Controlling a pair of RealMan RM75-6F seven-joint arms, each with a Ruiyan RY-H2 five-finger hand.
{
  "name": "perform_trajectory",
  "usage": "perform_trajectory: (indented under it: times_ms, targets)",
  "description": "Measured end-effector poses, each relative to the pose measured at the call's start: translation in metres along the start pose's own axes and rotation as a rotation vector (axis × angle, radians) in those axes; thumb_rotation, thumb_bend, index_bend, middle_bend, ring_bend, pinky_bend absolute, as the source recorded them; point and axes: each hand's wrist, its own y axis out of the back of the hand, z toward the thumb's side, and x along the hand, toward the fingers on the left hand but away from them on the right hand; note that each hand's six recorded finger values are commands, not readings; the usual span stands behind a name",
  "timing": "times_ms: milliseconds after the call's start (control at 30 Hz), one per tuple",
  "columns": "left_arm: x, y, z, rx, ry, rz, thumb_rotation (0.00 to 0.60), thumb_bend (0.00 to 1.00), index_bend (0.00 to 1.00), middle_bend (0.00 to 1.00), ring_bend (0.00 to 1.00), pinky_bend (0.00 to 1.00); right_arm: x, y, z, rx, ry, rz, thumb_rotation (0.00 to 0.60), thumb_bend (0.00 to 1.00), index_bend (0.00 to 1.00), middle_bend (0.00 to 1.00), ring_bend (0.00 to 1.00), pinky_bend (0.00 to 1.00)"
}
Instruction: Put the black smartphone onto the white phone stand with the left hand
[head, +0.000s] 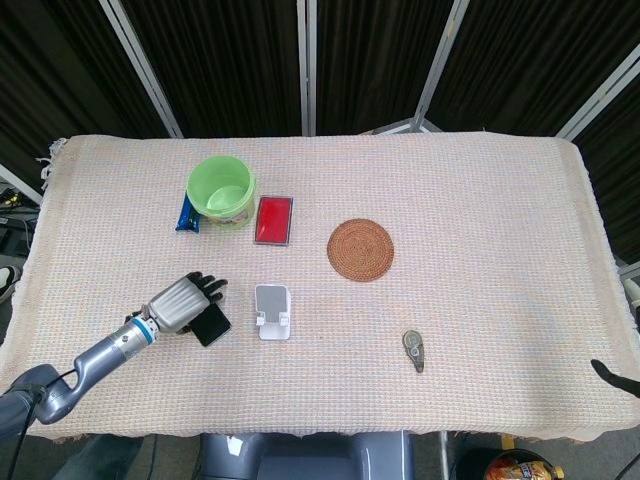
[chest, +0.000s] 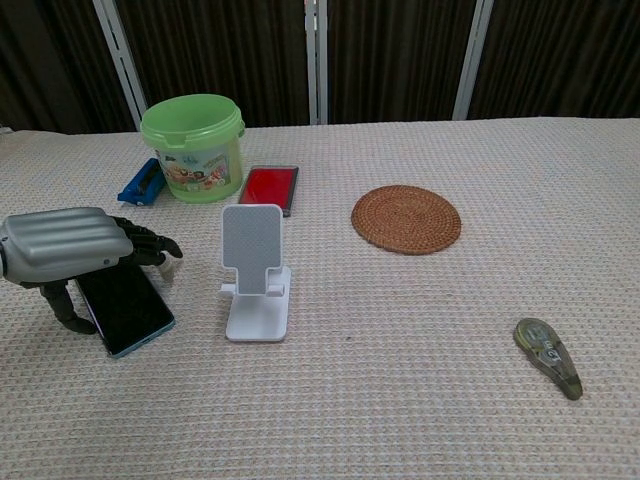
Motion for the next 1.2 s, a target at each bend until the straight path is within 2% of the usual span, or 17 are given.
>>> perform_trajectory:
  times_ms: [167,233,467,700,867,967,1100,1200]
  targets:
    - [0.002,-0.002,0.002,-0.011,-0.001,-0.007,0.6,0.04,0.52,0.36,0.39,0.41,0.0,0.0,-0.001,-0.002,-0.001,0.003,0.6,0.0,0.0,0.0,0.0,0.0]
    - [0.002,-0.001,0.002,-0.006,-0.001,0.002,0.6,0.06,0.57,0.4,0.42,0.43,0.0,0.0,0.0,-0.003,0.0,0.003,0.6,0.0,0.0,0.0,0.0,0.0]
    - [-0.002,0.012,-0.002,0.012,0.009,0.049,0.6,0.07,0.58,0.41,0.43,0.44,0.001,0.002,-0.001,-0.013,0.004,-0.001,0.6,0.0,0.0,0.0,0.0,0.0]
    - [-0.011,0.048,-0.009,0.091,0.015,0.163,0.6,0.06,0.59,0.41,0.43,0.44,0.004,0.006,-0.001,-0.03,0.011,-0.012,0.6,0.0,0.0,0.0,0.0,0.0]
    - [-0.017,0.084,-0.005,0.222,0.0,0.272,0.6,0.06,0.59,0.41,0.43,0.44,0.007,0.011,-0.001,-0.051,0.019,-0.022,0.6,0.0,0.0,0.0,0.0,0.0]
    - [-0.018,0.104,0.002,0.372,-0.026,0.343,0.6,0.06,0.59,0.41,0.43,0.43,0.008,0.013,-0.002,-0.06,0.025,-0.026,0.6,0.0,0.0,0.0,0.0,0.0]
    - [-0.014,0.126,0.017,0.621,-0.074,0.442,0.6,0.06,0.56,0.39,0.43,0.42,0.01,0.015,-0.002,-0.068,0.03,-0.029,0.6,0.0,0.0,0.0,0.0,0.0]
    - [-0.007,0.141,0.031,0.763,-0.105,0.509,0.6,0.06,0.55,0.38,0.42,0.41,0.011,0.017,-0.004,-0.077,0.029,-0.033,0.6,0.0,0.0,0.0,0.0,0.0]
